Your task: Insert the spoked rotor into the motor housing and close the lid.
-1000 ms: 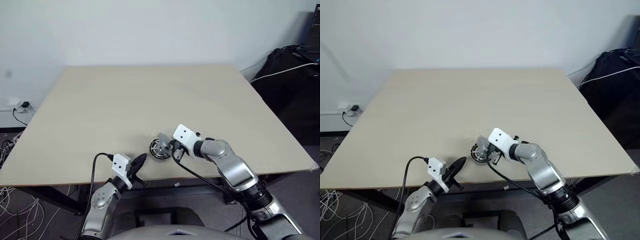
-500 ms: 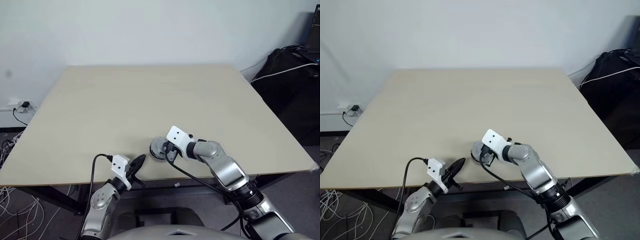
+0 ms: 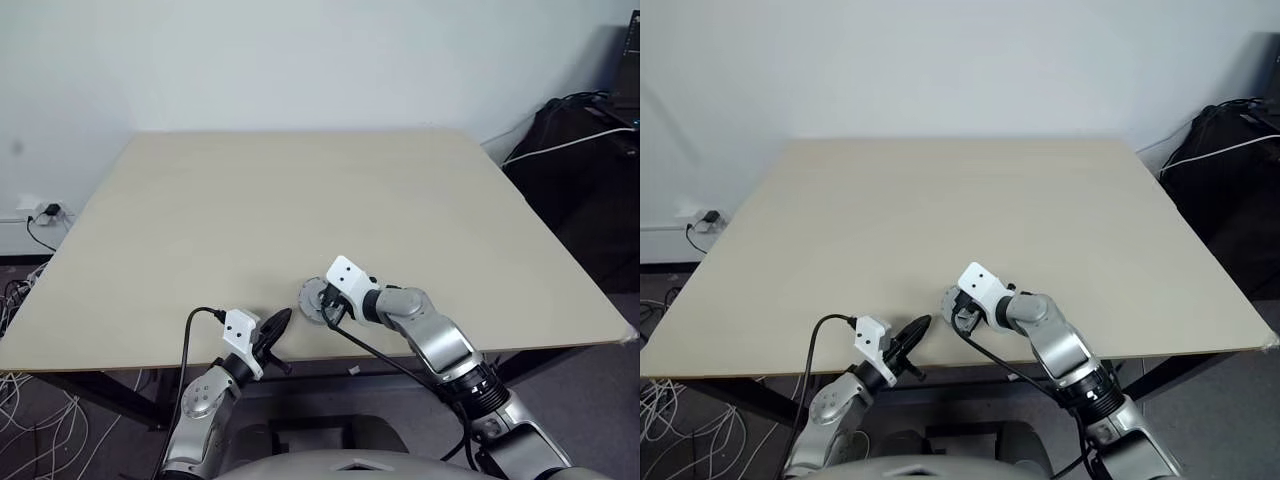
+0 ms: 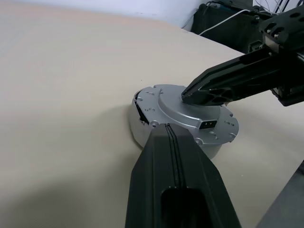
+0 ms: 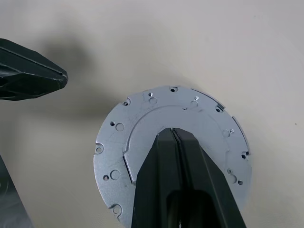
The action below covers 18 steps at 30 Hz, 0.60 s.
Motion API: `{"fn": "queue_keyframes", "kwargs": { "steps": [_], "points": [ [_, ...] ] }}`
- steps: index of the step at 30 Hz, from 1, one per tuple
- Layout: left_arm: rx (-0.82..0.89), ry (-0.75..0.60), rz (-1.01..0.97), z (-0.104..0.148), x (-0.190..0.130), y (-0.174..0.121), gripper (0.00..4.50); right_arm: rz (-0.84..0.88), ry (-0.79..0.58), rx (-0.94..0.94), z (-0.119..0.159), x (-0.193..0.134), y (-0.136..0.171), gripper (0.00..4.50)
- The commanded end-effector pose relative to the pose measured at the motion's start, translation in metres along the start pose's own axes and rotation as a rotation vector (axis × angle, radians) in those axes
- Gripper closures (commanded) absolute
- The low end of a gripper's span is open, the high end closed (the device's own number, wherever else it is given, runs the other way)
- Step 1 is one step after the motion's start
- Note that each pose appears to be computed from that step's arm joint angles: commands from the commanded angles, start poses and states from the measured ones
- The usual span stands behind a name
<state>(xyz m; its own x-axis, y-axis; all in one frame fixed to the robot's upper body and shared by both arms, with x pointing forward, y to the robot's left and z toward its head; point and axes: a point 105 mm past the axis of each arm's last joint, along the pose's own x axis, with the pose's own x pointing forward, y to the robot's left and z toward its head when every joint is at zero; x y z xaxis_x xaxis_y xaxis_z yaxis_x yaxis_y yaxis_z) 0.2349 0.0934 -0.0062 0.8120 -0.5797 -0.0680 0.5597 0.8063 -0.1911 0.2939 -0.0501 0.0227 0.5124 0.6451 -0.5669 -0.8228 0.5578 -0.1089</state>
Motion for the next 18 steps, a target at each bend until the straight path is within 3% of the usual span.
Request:
{"fn": "queue_keyframes", "kwargs": {
  "steps": [1,2,5,16,17,18],
  "points": [
    [0.026,-0.058,-0.017,0.017,0.004,-0.003,4.50,0.028,-0.159,0.010,0.026,-0.008,0.001,4.48],
    [0.026,-0.058,-0.017,0.017,0.004,-0.003,4.50,0.043,-0.189,0.005,0.031,-0.011,0.002,4.48],
    [0.027,-0.059,-0.020,0.017,0.004,-0.003,4.50,0.062,-0.228,-0.010,0.037,-0.018,0.000,3.91],
    [0.041,-0.062,-0.047,0.022,0.006,-0.006,4.50,0.148,-0.218,0.029,0.031,-0.020,-0.009,0.32],
    [0.041,-0.062,-0.051,0.022,0.006,-0.007,4.50,0.165,-0.210,0.032,0.030,-0.020,-0.009,0.03],
    [0.041,-0.061,-0.054,0.022,0.006,-0.007,4.50,0.175,-0.204,0.034,0.028,-0.019,-0.010,0.01]
  ]
}}
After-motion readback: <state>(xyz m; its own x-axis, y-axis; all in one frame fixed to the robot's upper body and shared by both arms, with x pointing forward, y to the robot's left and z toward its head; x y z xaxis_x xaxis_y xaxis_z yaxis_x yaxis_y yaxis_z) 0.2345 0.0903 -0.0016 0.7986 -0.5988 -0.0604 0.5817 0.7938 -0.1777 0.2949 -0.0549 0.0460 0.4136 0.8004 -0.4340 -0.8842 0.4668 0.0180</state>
